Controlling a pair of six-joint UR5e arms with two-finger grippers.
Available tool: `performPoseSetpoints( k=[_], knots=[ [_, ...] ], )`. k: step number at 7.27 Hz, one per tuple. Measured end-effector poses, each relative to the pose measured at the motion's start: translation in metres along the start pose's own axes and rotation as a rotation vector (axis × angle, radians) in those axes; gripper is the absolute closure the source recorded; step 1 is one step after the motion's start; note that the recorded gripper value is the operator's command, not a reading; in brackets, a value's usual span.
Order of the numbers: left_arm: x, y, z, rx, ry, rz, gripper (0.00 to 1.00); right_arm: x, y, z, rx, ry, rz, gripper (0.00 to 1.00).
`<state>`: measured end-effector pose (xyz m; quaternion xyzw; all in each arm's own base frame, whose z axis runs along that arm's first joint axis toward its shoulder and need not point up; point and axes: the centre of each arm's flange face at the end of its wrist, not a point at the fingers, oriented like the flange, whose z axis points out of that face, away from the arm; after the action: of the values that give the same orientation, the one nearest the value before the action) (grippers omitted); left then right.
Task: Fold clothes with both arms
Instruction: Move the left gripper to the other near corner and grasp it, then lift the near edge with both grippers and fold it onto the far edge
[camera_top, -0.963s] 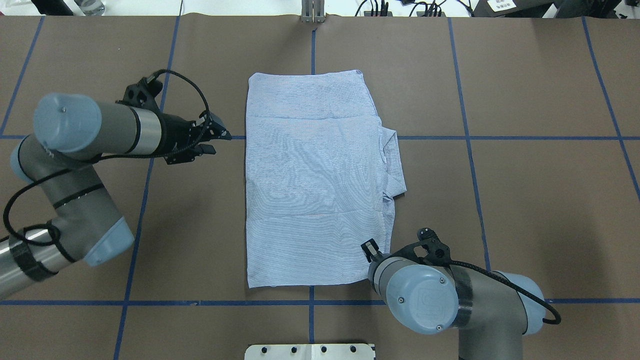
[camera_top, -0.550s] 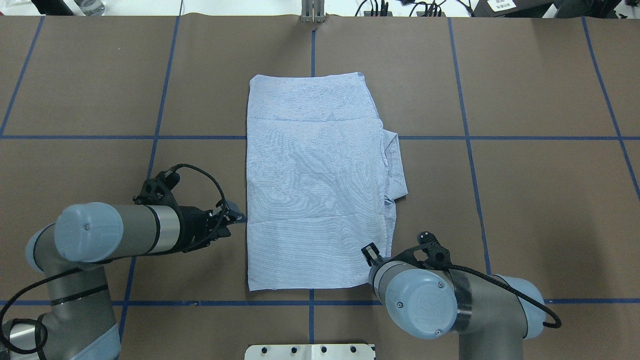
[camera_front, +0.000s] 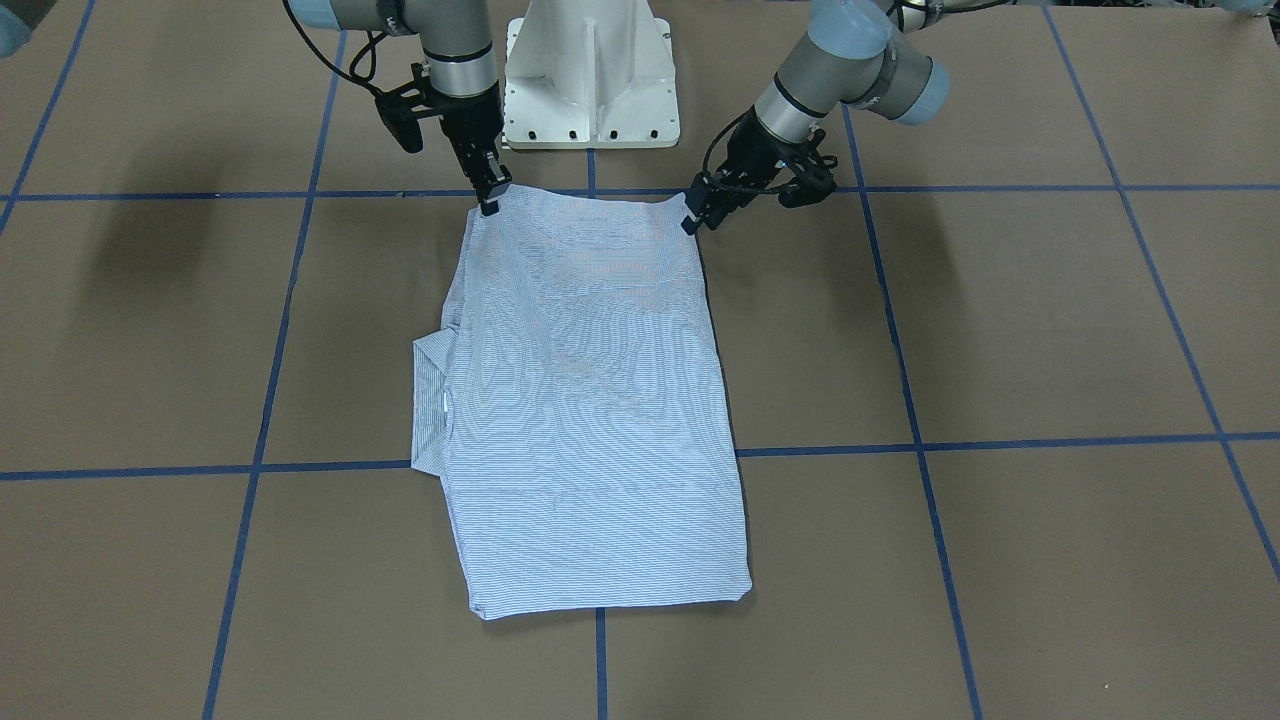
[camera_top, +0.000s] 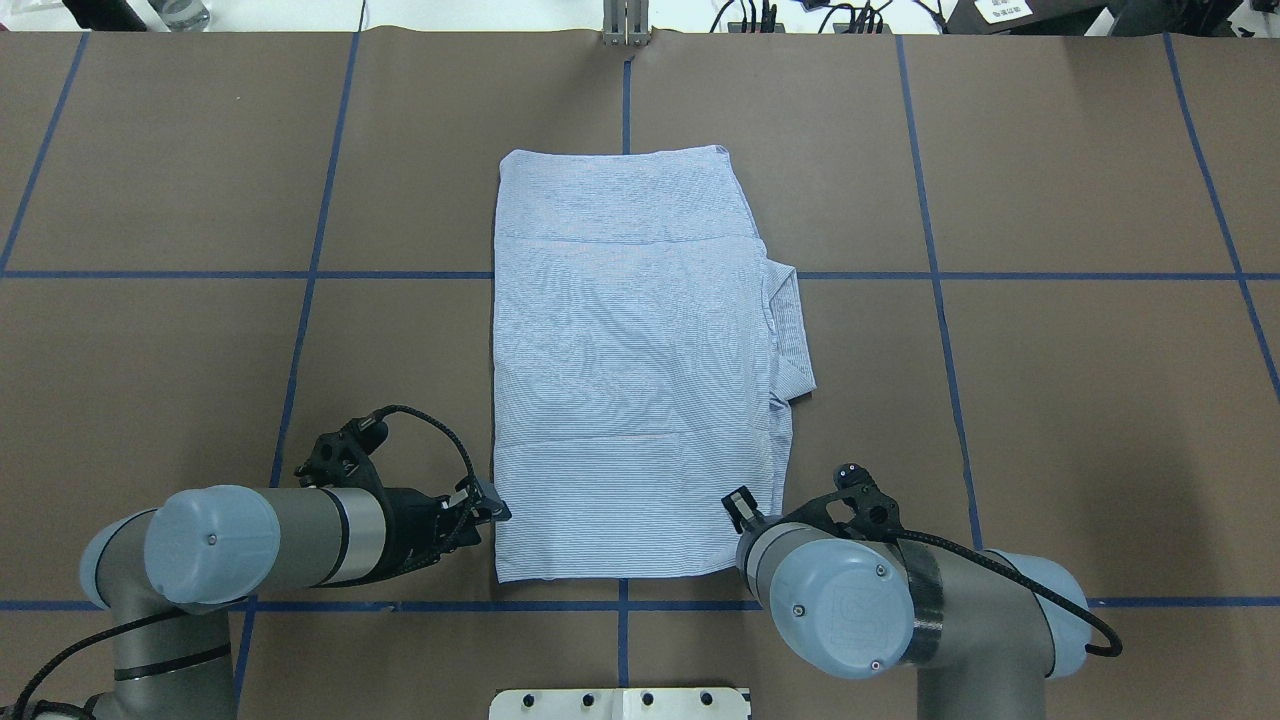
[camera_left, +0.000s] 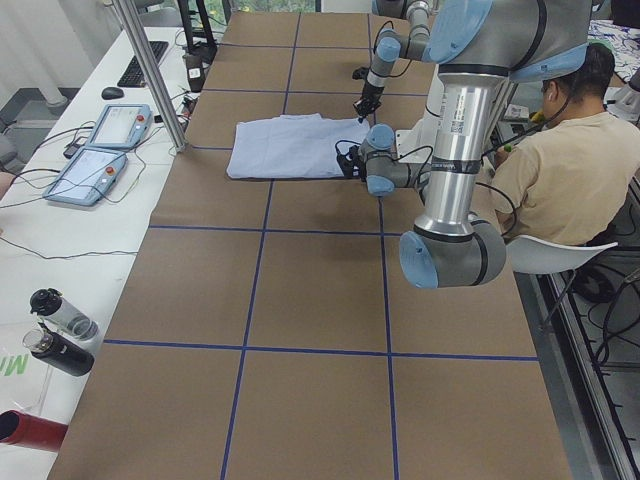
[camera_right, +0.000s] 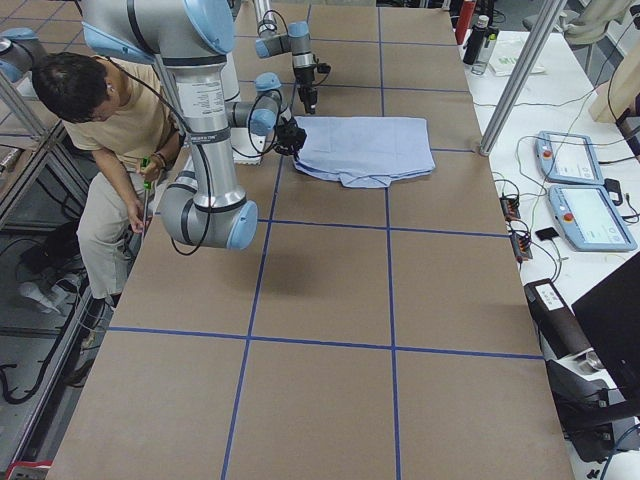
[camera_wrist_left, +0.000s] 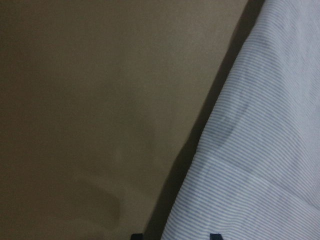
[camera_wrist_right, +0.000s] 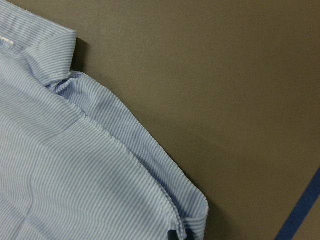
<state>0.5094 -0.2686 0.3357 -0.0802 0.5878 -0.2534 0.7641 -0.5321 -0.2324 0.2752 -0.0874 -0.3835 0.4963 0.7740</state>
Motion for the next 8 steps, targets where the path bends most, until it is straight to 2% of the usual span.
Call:
performPoseSetpoints(
  k=[4, 6, 7, 8],
  knots=[
    [-0.009, 0.022, 0.007, -0.032, -0.017, -0.002, 0.56, 0.000, 0.000, -0.001, -0.001, -0.001, 0.001, 1.00],
    [-0.011, 0.027, 0.008, -0.038, -0.020, 0.000, 0.91, -0.001, -0.001, -0.001, -0.001, -0.001, 0.002, 1.00],
    [-0.011, 0.029, 0.009, -0.041, -0.021, 0.001, 1.00, 0.000, -0.001, -0.001, -0.001, -0.002, 0.002, 1.00],
    [-0.012, 0.031, 0.009, -0.045, -0.022, 0.002, 1.00, -0.001, -0.001, -0.001, -0.001, -0.002, 0.002, 1.00]
  ],
)
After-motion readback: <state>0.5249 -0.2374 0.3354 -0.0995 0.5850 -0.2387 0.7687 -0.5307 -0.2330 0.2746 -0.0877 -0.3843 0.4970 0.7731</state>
